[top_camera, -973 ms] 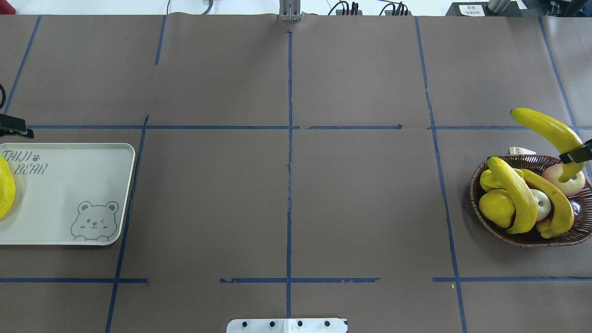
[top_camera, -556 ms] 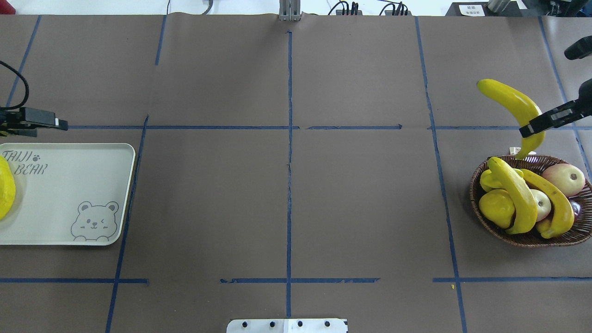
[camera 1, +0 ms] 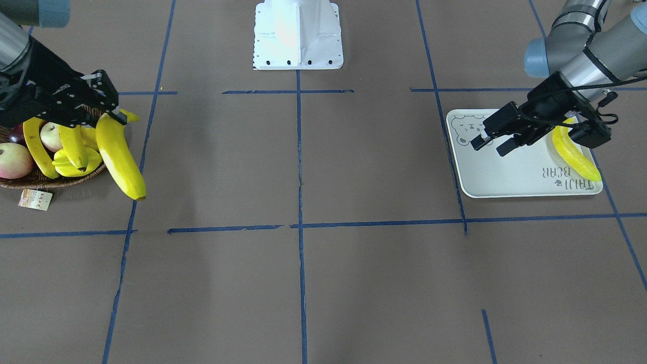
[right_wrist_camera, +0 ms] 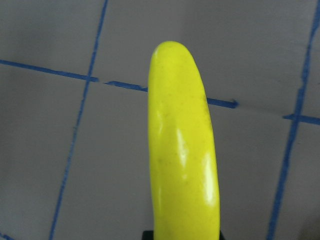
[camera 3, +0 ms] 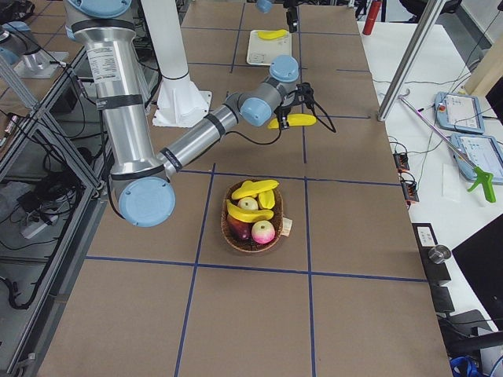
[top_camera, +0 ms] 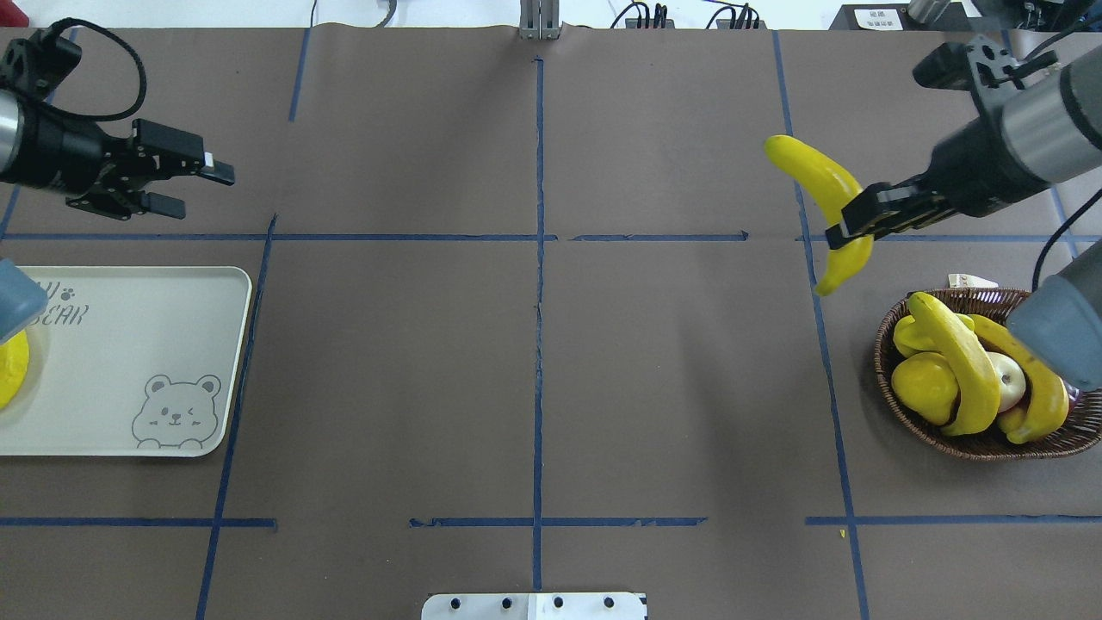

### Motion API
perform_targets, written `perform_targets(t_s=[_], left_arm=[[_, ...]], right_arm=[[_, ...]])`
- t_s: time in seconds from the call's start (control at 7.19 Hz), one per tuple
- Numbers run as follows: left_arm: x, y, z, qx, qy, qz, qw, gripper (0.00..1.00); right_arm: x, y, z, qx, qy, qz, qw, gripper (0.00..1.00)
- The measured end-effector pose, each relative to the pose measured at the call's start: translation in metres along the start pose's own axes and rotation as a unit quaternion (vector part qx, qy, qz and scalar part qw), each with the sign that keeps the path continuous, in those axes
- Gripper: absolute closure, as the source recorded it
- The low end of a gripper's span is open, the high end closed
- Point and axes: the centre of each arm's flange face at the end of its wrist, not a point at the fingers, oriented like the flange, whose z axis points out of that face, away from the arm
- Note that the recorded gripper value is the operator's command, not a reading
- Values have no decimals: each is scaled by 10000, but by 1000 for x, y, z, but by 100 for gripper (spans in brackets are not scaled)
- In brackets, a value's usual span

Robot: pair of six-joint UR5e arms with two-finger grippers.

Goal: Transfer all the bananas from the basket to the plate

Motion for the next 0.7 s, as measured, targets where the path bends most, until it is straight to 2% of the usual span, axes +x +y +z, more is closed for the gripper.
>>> perform_targets(t_s=[0.42, 0.7], left_arm=[[81, 16, 29, -297, 374, -678, 9966, 0], [119, 34, 53, -338, 537, -980, 9932, 0]], right_arm=[[-91, 27, 52, 491, -684, 334, 9959, 97], [-146, 51, 88, 713, -1034, 460, 9910, 97]])
